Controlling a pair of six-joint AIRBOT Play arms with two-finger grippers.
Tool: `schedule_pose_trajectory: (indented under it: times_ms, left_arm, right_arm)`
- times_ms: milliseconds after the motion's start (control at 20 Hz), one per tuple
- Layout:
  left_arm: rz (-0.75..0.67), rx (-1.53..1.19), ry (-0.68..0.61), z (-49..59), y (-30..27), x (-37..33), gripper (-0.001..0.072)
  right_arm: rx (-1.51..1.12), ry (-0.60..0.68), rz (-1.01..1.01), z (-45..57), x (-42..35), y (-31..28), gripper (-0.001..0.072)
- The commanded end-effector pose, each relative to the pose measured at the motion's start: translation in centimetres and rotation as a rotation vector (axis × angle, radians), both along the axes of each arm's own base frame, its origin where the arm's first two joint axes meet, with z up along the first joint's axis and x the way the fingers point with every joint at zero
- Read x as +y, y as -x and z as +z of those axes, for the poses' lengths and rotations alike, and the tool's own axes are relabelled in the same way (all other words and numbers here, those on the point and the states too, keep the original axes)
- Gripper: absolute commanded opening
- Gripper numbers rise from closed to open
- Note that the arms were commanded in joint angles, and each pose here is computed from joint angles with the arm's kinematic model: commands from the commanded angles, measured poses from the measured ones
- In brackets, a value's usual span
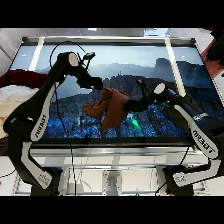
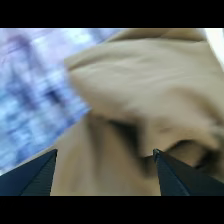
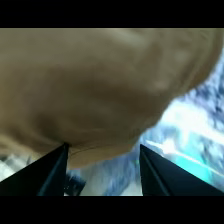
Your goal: Fold the shirts.
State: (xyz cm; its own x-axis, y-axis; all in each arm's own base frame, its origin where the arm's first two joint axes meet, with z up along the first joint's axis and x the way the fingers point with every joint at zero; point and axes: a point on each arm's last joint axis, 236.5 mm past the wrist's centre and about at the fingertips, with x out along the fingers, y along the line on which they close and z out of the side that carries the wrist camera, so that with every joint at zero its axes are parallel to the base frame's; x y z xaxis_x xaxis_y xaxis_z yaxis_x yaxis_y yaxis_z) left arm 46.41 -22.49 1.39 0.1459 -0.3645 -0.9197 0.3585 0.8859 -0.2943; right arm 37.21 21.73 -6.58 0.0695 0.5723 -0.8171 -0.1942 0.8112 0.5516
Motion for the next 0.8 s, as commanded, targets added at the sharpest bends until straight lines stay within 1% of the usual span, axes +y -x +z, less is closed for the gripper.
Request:
schedule_pose_trajectory:
  times_ms: [0, 100, 150, 200, 250, 300, 400, 450, 750]
  left_arm:
    - [0.031, 0.066, -0.075, -1.3, 0.4, 3.7, 0.0694]
    - [0.016, 0.090, -0.085, -2.3, 0.9, 4.3, 0.0694]
    - [-0.006, 0.104, -0.094, -3.0, 1.4, 4.5, 0.0693]
    - [-0.031, 0.127, -0.103, -4.0, 2.1, 4.6, 0.0693]
    - [-0.056, 0.167, -0.116, -5.1, 3.1, 4.9, 0.0693]
    - [-0.086, 0.213, -0.130, -6.3, 4.3, 5.2, 0.0693]
    - [-0.147, 0.283, -0.149, -8.3, 6.3, 5.8, 0.0693]
    - [-0.155, 0.298, -0.152, -9.1, 6.8, 5.9, 0.0693]
    - [-0.141, 0.295, -0.160, -11.1, 6.9, 6.1, 0.0692]
  right_arm:
    - [-0.047, -0.010, -0.063, -1.2, 0.9, -1.0, 0.0505]
    - [-0.047, -0.011, -0.070, -1.4, 0.9, -1.1, 0.0504]
    - [-0.043, -0.020, -0.079, -1.5, 1.1, -1.2, 0.0488]
    - [-0.037, -0.036, -0.092, -1.5, 1.4, -1.4, 0.0387]
    - [-0.050, -0.053, -0.099, -1.3, 1.7, -1.8, 0.0173]
    - [-0.069, -0.061, -0.103, -1.1, 1.8, -2.2, 0.0038]
    - [-0.100, -0.074, -0.116, -0.4, 1.6, -3.1, 0.0031]
    - [-0.105, -0.075, -0.120, 0.0, 1.2, -3.6, 0.0031]
    - [-0.080, -0.115, -0.144, 3.0, -2.6, -5.0, 0.0030]
